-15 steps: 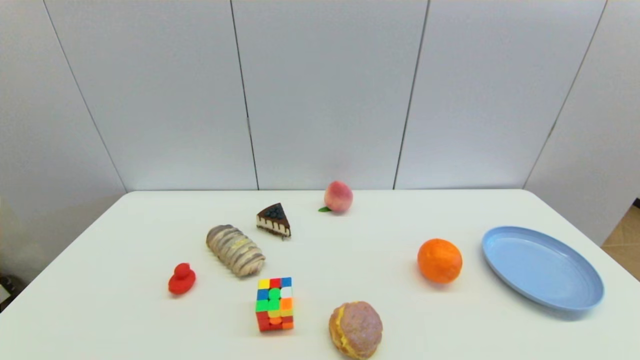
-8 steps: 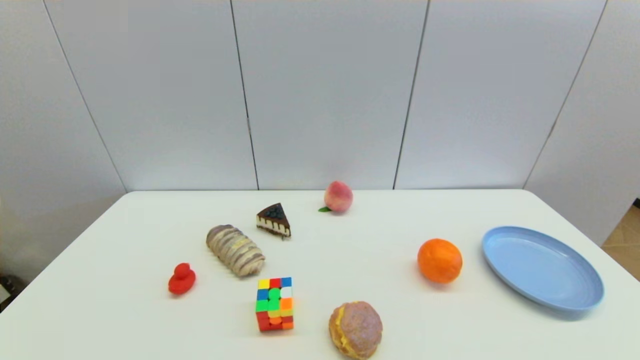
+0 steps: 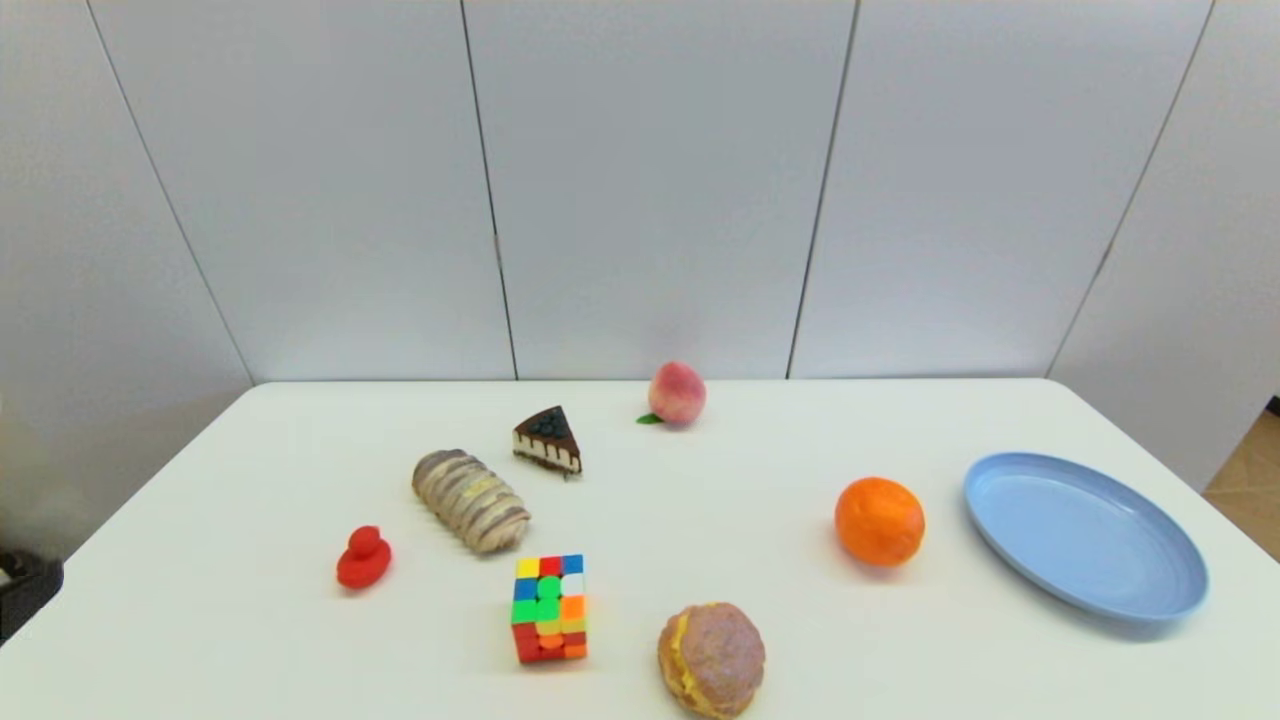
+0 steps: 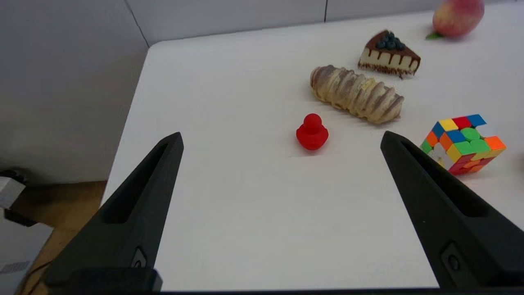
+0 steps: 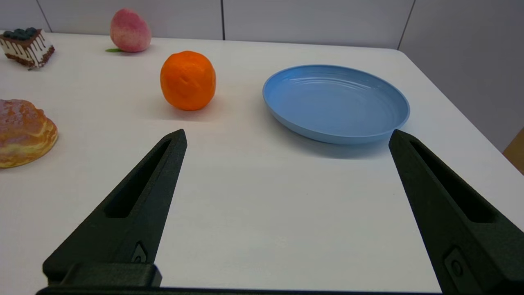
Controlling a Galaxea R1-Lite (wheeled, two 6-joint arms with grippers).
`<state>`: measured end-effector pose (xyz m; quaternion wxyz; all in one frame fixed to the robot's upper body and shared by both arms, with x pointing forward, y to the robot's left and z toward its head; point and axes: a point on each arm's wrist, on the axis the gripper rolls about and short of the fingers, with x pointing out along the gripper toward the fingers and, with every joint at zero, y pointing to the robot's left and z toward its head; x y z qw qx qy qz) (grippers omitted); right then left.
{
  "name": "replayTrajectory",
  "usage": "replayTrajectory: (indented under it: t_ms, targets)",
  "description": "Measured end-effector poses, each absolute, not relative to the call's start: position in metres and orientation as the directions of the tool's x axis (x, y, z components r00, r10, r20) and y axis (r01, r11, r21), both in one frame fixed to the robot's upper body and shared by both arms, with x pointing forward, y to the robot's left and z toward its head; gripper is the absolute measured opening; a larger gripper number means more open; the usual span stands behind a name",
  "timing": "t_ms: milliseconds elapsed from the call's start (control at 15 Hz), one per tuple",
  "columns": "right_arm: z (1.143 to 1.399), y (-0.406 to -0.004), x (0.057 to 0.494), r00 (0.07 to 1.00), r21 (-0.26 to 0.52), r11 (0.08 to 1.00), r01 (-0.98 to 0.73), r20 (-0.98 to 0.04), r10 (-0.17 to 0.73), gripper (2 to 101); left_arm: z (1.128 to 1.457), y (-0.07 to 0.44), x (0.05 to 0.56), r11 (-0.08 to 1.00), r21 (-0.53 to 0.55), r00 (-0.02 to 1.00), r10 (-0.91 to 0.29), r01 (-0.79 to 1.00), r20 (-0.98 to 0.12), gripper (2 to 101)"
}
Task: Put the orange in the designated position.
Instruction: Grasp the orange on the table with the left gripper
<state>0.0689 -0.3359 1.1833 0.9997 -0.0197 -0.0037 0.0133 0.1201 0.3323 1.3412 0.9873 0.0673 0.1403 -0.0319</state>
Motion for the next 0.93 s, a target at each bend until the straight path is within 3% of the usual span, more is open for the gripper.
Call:
replayTrajectory:
  t_ms: [200, 467, 933]
  targets:
    - [1.183, -0.336, 0.069, 1.000, -0.040, 0.999, -0.027, 0.007, 0.027, 97.9, 1.369, 0.326, 0.167, 0.962, 0.169, 0.887, -0.120, 0.215, -0.446, 97.9]
    - [1.183, -0.336, 0.069, 1.000, -0.040, 0.999, -0.027, 0.007, 0.027, 98.0, 1.376, 0.305, 0.232, 0.917, 0.161, 0.780, -0.208, 0.366, -0.590, 97.9]
    - [1.183, -0.336, 0.069, 1.000, -0.040, 0.999, -0.027, 0.007, 0.027, 98.0, 1.372, 0.228, 0.337, 0.711, 0.151, 0.600, -0.438, 0.687, -0.669, 97.9]
